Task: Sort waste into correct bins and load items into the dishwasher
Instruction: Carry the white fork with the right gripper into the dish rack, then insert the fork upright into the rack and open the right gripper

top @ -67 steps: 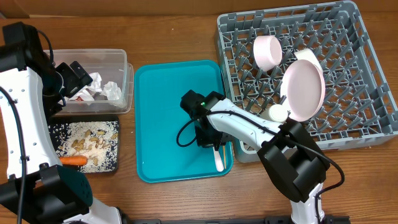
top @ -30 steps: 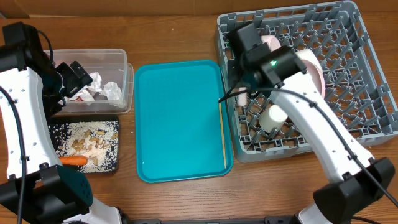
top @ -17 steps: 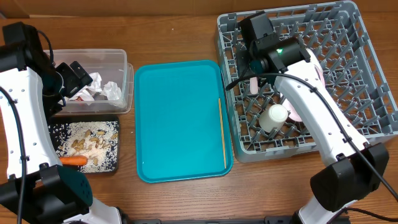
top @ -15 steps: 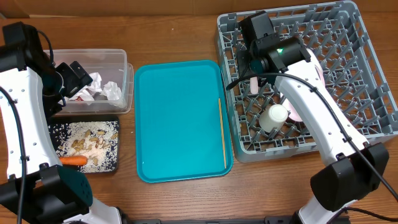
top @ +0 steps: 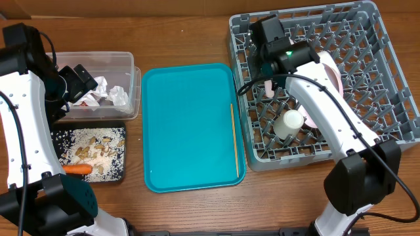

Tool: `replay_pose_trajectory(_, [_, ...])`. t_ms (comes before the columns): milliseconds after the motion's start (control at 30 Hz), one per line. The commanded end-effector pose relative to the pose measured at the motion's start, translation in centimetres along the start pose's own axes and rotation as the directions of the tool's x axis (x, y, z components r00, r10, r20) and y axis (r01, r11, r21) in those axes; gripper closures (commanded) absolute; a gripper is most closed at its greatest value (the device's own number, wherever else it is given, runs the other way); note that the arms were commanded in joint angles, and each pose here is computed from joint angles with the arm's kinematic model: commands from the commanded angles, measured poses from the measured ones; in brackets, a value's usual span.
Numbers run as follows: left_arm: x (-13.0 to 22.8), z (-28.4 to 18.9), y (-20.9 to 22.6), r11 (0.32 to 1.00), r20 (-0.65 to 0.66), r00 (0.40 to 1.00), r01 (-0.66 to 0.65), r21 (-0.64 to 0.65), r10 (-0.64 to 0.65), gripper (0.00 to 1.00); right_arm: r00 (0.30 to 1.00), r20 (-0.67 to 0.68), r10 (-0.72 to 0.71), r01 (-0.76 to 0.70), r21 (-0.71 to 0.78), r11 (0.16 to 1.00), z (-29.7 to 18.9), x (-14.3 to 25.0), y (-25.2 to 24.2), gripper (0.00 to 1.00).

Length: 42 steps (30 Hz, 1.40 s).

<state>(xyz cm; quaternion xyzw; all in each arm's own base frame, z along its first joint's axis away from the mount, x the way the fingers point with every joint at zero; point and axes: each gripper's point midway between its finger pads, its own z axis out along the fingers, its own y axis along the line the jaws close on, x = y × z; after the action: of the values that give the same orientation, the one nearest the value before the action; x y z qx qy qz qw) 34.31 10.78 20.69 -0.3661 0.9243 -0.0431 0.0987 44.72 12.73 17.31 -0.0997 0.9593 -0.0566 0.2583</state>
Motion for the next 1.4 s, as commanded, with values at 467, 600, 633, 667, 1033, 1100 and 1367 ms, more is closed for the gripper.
replay_pose_trajectory(467, [0.3, 0.0, -0.2, 1.000, -0.009, 1.000, 0.012, 0.008, -0.012, 0.00, 0.998, -0.041, 0.043, -0.048, -0.110, 0.993, 0.8, 0.7, -0.5, 0.96])
replay_pose_trajectory(600, [0.3, 0.0, -0.1, 1.000, -0.009, 1.000, 0.013, 0.008, -0.013, 0.00, 0.997, -0.071, 0.037, -0.046, -0.130, 0.990, 0.9, 1.6, -0.1, 0.96])
replay_pose_trajectory(633, [0.3, 0.0, -0.2, 1.000, -0.009, 1.000, 0.013, 0.008, -0.013, 0.00, 0.996, -0.079, 0.035, -0.045, -0.130, 0.991, 1.1, 1.9, -0.1, 0.96])
replay_pose_trajectory(667, [0.3, 0.0, -0.2, 1.000, -0.009, 1.000, 0.013, 0.008, -0.013, 0.00, 0.996, -0.085, 0.034, -0.045, -0.129, 0.991, 1.3, 2.1, -0.1, 0.96])
replay_pose_trajectory(1033, [0.3, 0.0, -0.2, 1.000, -0.009, 1.000, 0.013, 0.008, -0.013, 0.00, 0.992, -0.122, 0.024, -0.039, -0.129, 0.991, 2.5, 3.8, 0.3, 0.96])
replay_pose_trajectory(1100, [0.3, 0.0, -0.2, 1.000, -0.009, 1.000, 0.013, 0.008, -0.013, 0.00, 0.992, -0.123, 0.024, -0.039, -0.129, 0.991, 2.5, 3.8, 0.3, 0.96])
replay_pose_trajectory(1367, [0.3, 0.0, -0.2, 1.000, -0.009, 1.000, 0.013, 0.008, -0.013, 0.00, 0.992, -0.122, 0.024, -0.040, -0.128, 0.991, 2.6, 3.8, 0.3, 0.78])
